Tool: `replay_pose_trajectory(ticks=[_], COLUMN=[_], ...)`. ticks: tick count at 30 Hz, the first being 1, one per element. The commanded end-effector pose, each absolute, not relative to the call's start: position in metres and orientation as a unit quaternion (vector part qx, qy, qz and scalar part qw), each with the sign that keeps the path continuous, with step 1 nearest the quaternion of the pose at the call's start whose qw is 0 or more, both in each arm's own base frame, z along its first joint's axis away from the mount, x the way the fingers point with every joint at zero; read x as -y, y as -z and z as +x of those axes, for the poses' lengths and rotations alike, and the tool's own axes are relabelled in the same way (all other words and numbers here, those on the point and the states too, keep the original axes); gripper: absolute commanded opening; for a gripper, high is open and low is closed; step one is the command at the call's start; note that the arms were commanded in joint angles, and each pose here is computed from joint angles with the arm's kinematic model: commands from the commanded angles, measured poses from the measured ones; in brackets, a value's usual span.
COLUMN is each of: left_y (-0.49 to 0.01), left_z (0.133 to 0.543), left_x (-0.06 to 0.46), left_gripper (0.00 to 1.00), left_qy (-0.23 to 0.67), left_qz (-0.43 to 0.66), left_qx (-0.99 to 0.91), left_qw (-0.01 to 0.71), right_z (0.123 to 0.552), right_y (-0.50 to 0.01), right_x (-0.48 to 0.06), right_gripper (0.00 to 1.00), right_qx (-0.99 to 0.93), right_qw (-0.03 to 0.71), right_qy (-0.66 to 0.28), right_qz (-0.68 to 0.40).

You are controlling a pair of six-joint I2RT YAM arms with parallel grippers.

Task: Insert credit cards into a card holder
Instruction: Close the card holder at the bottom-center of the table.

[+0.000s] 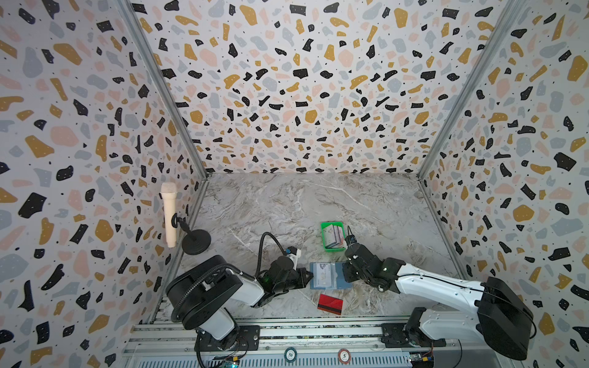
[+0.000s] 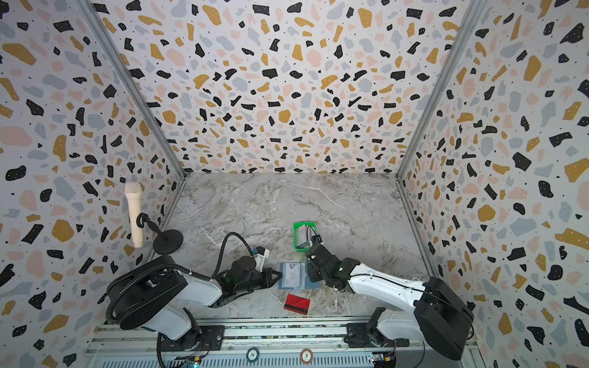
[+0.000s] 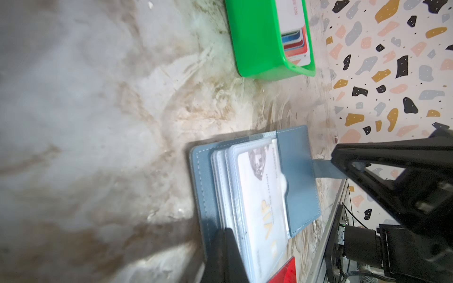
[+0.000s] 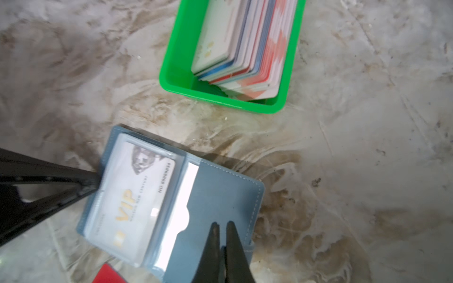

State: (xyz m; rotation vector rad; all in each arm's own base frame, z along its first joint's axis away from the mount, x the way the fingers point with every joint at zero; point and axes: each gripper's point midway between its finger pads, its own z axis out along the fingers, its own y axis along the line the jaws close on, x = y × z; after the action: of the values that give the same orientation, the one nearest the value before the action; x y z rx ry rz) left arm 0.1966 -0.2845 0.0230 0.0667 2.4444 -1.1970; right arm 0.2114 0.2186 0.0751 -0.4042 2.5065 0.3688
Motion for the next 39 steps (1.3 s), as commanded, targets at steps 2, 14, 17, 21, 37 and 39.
replay_pose_trajectory(ticks=[2,14,17,21,37,39], left_y=[-0.025,-0.012,-0.016,-0.038,-0.079,-0.072], left_z=[0.194,0.190,0.193,0.202,0.212,0.204], left_x=[0.300,0.306,0.296,0.278,0.306,0.315], left_gripper=[0.00,0.00,0.00,0.00,0.10,0.10], left_qy=[0.436,0.457,0.477,0.496,0.520,0.518], left_qz=[0.051,0.042,0.016,-0.009,0.034,0.048], left_qx=[-0.876,-0.871,-0.861,-0.842,-0.815,-0.820], left_qw=[0.201,0.174,0.179,0.213,0.252,0.237], right_z=[0.203,0.170,0.162,0.162,0.150,0.150], right_y=[-0.101,-0.098,-0.091,-0.090,-0.069,-0.072], right_x=[-0.245,-0.331,-0.341,-0.337,-0.350,-0.351], right_gripper=[0.00,0.00,0.00,0.00,0.03,0.05], right_qx=[-0.920,-0.880,-0.877,-0.878,-0.874,-0.873], right_qw=[0.280,0.206,0.187,0.193,0.165,0.170], right_qy=[-0.213,-0.343,-0.348,-0.339,-0.334,-0.333], right_qz=[-0.175,-0.257,-0.273,-0.278,-0.311,-0.314])
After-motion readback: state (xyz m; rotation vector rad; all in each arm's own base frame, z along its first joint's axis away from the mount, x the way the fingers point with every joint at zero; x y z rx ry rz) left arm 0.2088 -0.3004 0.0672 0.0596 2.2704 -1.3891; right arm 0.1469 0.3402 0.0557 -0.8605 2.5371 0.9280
